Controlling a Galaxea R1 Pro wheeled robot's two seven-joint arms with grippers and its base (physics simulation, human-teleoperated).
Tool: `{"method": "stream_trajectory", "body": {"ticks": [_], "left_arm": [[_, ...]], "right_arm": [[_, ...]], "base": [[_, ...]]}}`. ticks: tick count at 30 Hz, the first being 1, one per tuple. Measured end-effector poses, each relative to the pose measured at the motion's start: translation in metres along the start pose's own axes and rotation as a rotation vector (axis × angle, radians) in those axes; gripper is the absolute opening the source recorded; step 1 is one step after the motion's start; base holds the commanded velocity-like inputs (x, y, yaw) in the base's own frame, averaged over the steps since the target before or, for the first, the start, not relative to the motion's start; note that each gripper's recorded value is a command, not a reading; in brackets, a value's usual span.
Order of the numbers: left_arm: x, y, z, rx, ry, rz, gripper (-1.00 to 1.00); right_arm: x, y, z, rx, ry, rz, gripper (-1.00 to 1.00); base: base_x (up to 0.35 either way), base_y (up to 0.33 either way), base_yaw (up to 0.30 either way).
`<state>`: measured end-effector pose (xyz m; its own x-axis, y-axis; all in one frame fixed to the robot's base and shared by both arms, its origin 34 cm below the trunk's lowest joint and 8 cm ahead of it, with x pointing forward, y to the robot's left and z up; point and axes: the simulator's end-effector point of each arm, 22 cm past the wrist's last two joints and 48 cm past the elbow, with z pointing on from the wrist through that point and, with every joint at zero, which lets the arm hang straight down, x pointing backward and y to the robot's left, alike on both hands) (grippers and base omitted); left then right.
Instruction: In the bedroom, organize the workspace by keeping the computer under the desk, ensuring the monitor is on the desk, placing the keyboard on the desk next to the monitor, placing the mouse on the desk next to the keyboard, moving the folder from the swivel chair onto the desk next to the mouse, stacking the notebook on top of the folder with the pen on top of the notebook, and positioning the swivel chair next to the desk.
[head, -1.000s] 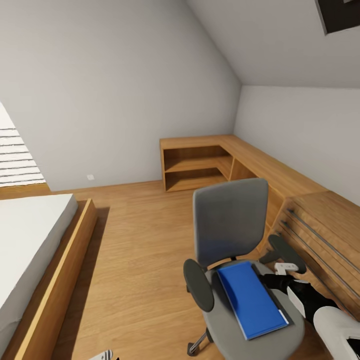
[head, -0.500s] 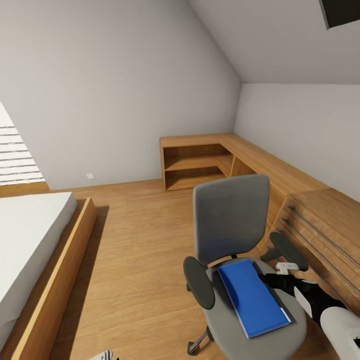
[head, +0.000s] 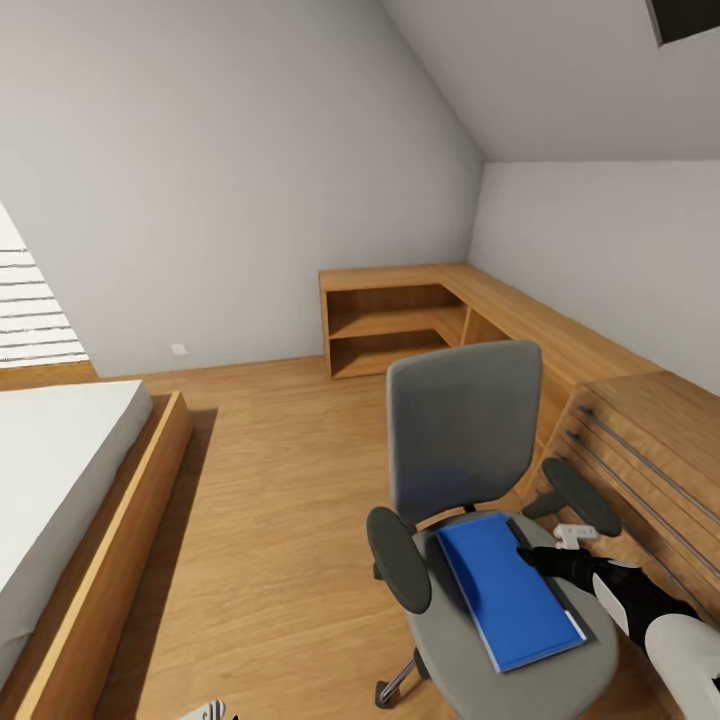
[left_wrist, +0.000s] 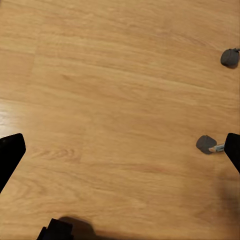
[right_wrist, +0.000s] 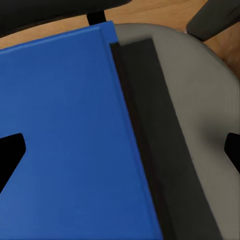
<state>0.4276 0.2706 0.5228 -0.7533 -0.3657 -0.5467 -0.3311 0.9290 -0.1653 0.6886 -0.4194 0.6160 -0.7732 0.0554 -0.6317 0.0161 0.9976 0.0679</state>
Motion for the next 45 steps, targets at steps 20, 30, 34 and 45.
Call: {"method": "stream_trajectory", "body": {"ticks": [20,30,34,45], "left_arm": [[0.012,0.004,0.017,0.000,0.000,0.000,1.00],[0.013,0.004,0.017,0.000,0.000,0.000,1.00],[0.017,0.005,0.022,0.000,0.001,0.000,1.00],[0.029,0.009,0.038,0.000,0.001,0.000,1.00]], "right_arm": [[0.022,-0.004,0.014,-0.001,0.040,0.015,1.00],[0.023,-0.004,0.014,-0.001,0.040,0.015,1.00],[0.027,-0.005,0.019,-0.001,0.040,0.015,1.00],[0.041,-0.006,0.033,-0.001,0.040,0.015,1.00]], "base": [[0.000,0.000,0.000],[0.000,0.000,0.000],[0.000,0.000,0.000],[0.000,0.000,0.000]]}}
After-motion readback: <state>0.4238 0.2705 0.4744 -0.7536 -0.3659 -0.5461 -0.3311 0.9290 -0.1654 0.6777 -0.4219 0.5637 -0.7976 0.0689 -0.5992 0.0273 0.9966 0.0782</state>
